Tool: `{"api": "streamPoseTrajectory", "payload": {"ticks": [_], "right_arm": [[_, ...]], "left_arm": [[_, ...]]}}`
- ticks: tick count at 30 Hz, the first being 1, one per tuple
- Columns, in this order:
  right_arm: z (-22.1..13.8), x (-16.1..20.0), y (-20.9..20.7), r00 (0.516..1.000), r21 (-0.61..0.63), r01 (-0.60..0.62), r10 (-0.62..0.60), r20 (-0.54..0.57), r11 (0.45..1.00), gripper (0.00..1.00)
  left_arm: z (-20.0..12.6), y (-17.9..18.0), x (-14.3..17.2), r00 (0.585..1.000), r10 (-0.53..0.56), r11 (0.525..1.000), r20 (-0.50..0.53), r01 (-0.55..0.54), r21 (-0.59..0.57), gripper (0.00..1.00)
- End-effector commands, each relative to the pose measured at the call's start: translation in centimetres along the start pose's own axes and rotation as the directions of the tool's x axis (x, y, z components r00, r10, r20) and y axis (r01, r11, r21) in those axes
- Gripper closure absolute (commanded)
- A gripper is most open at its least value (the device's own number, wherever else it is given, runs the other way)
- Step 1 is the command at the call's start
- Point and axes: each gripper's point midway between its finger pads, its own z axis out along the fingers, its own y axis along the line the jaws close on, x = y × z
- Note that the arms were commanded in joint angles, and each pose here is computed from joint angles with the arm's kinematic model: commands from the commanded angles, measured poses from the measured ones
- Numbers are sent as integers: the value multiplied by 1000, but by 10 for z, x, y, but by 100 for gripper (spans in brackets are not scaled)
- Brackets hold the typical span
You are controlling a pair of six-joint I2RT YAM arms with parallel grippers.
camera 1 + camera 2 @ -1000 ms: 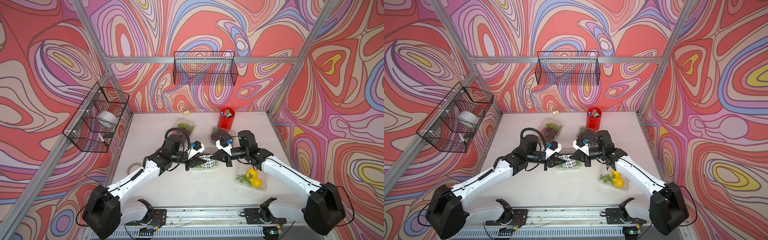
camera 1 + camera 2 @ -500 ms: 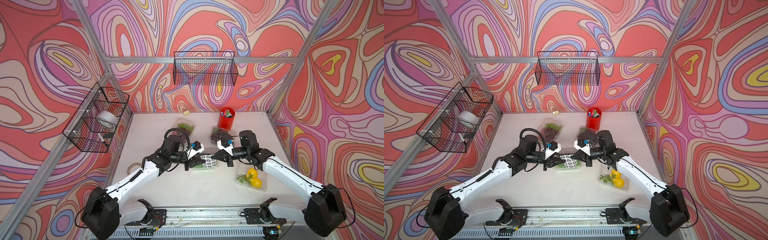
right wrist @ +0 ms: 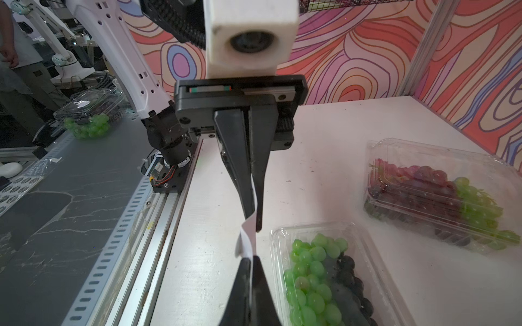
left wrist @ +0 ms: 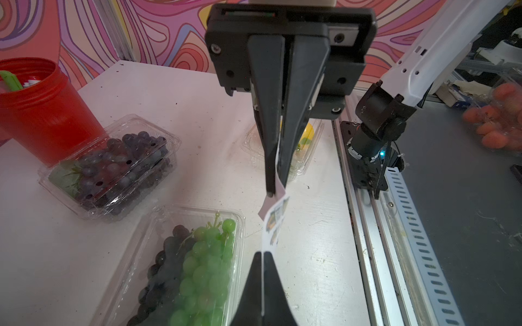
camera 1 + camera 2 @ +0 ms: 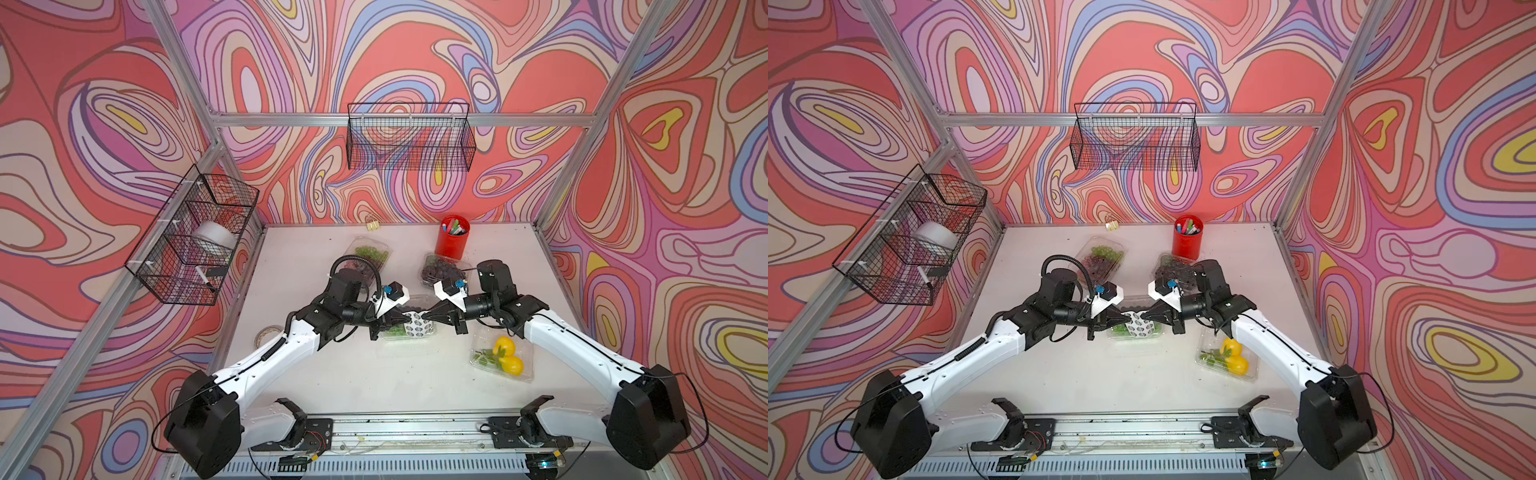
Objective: Label fruit boxes
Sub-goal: Adjust the label sticker, then tear off the label from the label sticker.
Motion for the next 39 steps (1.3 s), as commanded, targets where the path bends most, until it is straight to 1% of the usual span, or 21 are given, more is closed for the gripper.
{"api": "streamPoseTrajectory", "payload": {"ticks": [1, 8, 12, 17, 20, 21, 24, 26, 28, 30, 32, 34, 37, 39], "right_arm": [[0, -2, 0, 1000, -20, 3, -3, 4, 1000, 100], [1, -1, -8, 1000, 23, 17, -17, 10, 1000, 100], [1, -3, -8, 1000, 23, 19, -19, 23, 1000, 100], [0, 1, -9, 1000, 48, 13, -14, 7, 999, 100], [-3, 2, -12, 1000, 88, 16, -15, -8, 996, 94], [-5, 1, -13, 1000, 109, 19, -18, -12, 994, 91], [-11, 1, -18, 999, 183, 23, -19, -26, 983, 75], [-17, -1, -23, 999, 251, 34, -27, -30, 967, 67], [-26, -3, -27, 999, 330, 48, -40, -31, 943, 66], [-37, -7, -33, 998, 417, 69, -62, -31, 906, 65], [-45, -12, -32, 996, 463, 92, -88, -30, 882, 63], [-50, -18, -27, 992, 472, 123, -128, -21, 873, 62], [-47, -26, -14, 981, 426, 173, -193, 5, 888, 63], [-43, -28, -11, 979, 392, 180, -204, 21, 902, 63]], "left_arm": [[1, -7, -13, 999, 43, 998, 27, -44, 50, 100], [5, -11, -15, 999, 42, 996, 35, -45, 78, 100], [5, -8, -19, 998, 39, 997, 50, -42, 62, 100], [3, -5, -23, 997, 42, 998, 62, -45, 39, 100], [2, -4, -22, 998, 37, 999, 58, -38, 20, 100], [1, -3, -22, 998, 35, 999, 58, -36, 8, 100], [-2, 4, -21, 998, 16, 999, 55, -13, -50, 100], [-5, 8, -20, 999, 1, 996, 53, 4, -89, 100], [-8, 12, -20, 998, -10, 992, 58, 18, -127, 100], [-10, 17, -19, 998, -24, 986, 59, 33, -162, 100], [-10, 20, -17, 998, -33, 982, 58, 43, -183, 100], [-10, 23, -15, 998, -40, 979, 55, 50, -197, 100], [-10, 25, -12, 998, -39, 977, 49, 49, -207, 100], [-8, 23, -12, 998, -35, 980, 47, 44, -193, 100]]}}
